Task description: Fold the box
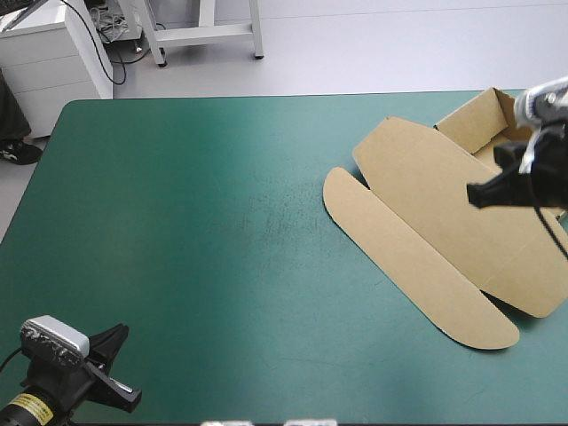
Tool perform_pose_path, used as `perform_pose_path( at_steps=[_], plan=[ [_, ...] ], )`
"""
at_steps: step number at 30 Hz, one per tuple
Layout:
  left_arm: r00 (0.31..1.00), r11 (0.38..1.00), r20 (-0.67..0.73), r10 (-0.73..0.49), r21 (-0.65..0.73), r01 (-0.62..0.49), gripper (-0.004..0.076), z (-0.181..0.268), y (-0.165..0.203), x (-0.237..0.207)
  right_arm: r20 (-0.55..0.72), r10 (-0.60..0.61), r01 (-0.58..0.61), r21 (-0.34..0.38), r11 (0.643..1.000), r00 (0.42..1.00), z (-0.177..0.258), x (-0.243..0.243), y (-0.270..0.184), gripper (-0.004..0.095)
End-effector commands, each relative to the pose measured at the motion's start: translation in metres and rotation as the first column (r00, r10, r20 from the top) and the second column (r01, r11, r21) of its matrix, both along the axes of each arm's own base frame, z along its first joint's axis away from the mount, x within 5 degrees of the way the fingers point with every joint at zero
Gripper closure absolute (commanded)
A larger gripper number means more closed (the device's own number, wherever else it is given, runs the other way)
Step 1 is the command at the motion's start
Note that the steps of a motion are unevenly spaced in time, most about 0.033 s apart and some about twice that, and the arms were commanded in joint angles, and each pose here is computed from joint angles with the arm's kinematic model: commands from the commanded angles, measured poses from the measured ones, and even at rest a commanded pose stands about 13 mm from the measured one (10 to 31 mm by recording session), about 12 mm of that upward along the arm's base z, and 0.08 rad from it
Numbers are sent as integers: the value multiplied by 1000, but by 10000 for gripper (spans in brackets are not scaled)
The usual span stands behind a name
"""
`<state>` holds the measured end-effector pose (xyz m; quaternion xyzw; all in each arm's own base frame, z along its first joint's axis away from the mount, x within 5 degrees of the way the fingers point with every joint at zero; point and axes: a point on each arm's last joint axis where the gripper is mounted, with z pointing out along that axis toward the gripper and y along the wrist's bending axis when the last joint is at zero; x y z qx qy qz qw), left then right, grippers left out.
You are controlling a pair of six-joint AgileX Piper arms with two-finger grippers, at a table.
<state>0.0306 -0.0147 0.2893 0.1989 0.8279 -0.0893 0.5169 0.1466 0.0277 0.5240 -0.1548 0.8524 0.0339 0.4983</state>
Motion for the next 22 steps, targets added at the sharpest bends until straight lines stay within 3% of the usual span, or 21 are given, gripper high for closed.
perform_pose_path(
  at_steps=[1, 12, 22],
  plan=[
    [997, 997, 74, -11, -80, 17, 731, 14, -4, 3, -2, -9, 9, -15, 1000, 1000, -27, -19, -3, 912],
    [995, 990, 101, -20, -139, 34, 731, 18, -7, 3, 112, -47, 45, 14, 999, 993, -155, -79, -14, 912],
    [996, 988, 85, -24, -149, 37, 731, 13, -8, 4, 225, -72, 56, 74, 996, 972, -201, -120, -19, 912]
  ],
)
